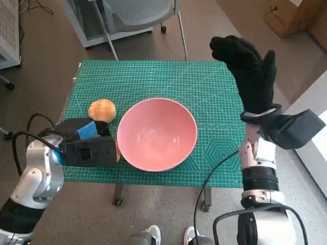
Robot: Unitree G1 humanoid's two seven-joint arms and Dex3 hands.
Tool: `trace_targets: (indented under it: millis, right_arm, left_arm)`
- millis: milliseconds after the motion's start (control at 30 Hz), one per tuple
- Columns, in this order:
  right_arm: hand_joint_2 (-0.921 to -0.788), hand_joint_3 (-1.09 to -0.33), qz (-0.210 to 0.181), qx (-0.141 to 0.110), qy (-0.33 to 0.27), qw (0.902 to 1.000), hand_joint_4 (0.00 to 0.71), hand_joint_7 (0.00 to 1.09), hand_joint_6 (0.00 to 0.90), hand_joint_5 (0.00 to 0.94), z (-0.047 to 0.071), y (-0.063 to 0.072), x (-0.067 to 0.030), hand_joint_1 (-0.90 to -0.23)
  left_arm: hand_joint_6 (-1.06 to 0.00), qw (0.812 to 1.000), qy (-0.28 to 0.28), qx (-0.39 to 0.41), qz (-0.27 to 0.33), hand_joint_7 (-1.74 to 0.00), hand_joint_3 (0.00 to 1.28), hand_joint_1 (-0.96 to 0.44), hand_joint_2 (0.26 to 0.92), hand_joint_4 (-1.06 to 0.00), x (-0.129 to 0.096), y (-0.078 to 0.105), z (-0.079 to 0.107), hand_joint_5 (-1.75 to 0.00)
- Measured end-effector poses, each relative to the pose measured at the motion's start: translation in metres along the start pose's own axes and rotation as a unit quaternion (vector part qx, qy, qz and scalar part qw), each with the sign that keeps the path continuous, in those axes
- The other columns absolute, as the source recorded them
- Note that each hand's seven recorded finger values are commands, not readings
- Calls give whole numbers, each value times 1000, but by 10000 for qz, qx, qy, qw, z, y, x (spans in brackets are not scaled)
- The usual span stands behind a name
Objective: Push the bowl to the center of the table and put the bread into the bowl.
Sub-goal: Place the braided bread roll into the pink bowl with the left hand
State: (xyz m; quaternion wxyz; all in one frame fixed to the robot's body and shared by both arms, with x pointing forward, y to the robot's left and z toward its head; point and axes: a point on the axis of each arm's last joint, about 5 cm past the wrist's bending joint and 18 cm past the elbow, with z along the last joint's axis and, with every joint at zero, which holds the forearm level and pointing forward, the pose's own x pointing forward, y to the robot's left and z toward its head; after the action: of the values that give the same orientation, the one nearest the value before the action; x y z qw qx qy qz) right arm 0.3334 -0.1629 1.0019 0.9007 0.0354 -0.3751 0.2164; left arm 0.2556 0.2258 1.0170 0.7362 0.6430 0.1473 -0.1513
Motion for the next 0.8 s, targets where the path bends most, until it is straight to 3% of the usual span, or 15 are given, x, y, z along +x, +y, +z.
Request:
trace_targets:
  millis: [167, 267, 800]
  right_arm:
    - [-921, -540, -7, 0, -2, 10000, 245, 7, 350, 1, 0, 0, -4, -566]
    - [-921, -540, -29, -3, -1, 10000, 245, 8, 351, 1, -1, 0, -10, -566]
    - [-921, -539, -66, 6, 30, 10000, 246, 8, 356, 1, -11, 1, -33, -566]
  left_arm:
    - [-651, 9998, -87, -44, 200, -1069, 140, 3, 886, -656, -63, 57, 8, -1289]
    - [-638, 9995, -130, -75, 294, -1102, 92, 2, 908, -678, -95, 80, 7, -1238]
    - [-671, 9963, -316, -275, 752, -1075, 46, 3, 912, -730, -241, 225, -35, -1172]
